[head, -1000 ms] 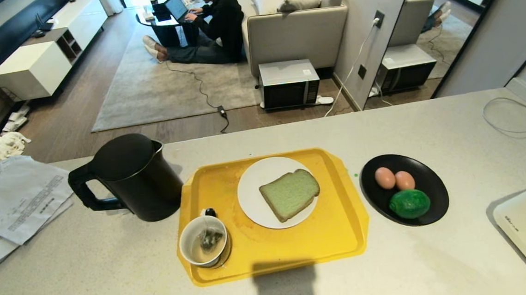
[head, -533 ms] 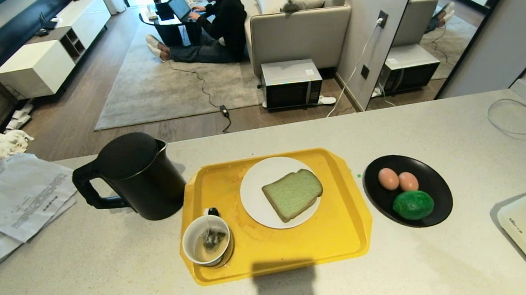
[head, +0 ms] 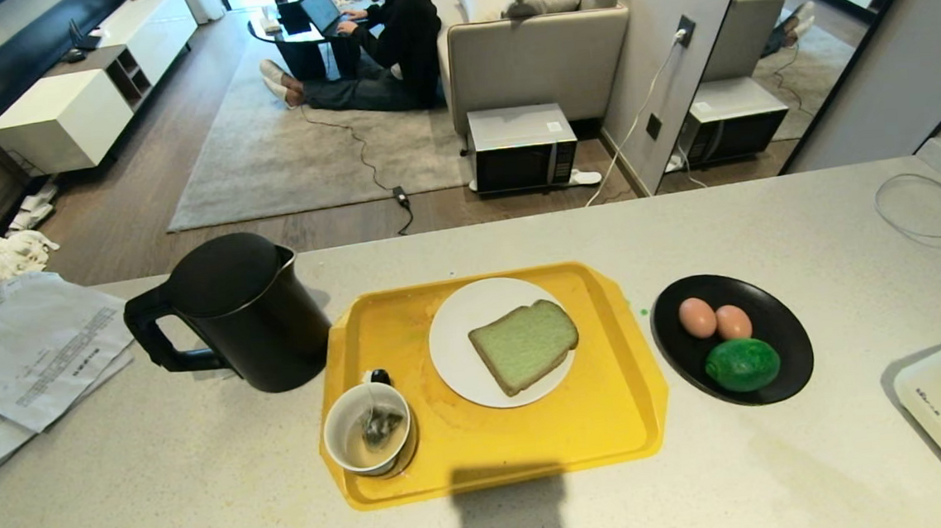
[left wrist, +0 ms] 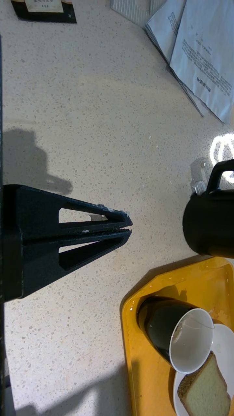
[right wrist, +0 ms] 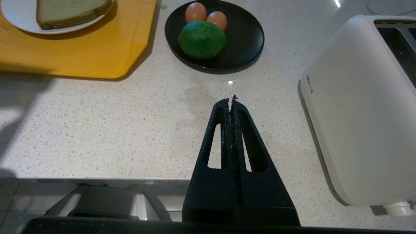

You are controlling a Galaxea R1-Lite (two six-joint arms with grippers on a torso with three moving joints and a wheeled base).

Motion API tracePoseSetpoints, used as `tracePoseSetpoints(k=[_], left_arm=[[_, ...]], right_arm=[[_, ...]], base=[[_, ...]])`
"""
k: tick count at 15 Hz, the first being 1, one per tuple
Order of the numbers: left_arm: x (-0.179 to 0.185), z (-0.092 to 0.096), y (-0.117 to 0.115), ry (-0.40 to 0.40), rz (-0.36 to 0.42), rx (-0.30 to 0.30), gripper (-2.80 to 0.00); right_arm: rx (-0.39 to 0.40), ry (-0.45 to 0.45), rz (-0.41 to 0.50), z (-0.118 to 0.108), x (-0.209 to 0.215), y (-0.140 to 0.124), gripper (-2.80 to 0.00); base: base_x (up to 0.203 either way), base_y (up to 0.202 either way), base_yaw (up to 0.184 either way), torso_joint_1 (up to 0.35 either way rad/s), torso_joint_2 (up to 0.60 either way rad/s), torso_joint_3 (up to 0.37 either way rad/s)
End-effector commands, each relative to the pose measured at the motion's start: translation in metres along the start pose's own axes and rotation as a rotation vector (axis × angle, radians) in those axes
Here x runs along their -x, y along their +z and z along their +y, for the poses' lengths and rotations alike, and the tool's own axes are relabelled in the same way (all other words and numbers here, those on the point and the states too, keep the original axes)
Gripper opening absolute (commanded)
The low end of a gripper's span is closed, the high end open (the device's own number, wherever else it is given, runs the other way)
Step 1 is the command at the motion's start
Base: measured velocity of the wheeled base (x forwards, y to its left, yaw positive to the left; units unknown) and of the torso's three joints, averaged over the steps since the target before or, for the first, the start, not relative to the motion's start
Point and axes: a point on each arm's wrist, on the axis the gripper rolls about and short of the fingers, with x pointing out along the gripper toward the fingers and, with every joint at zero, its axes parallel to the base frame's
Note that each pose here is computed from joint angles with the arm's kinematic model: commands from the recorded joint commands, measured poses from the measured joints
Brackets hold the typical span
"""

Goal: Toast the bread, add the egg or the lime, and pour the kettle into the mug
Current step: Pick up the egg

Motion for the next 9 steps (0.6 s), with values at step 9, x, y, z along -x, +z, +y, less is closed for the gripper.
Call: tracePoseSetpoints(k=[9], left_arm=[[-0.0001, 0.0, 0.0001, 0.001, 0.0, 0.0, -2.8]], right_arm=[[-0.004, 0.0, 0.003, 0.0, -0.0002, -0.0004, -2.8]], base=[[0.0, 0.0, 0.0, -0.072, 0.14, 0.073]])
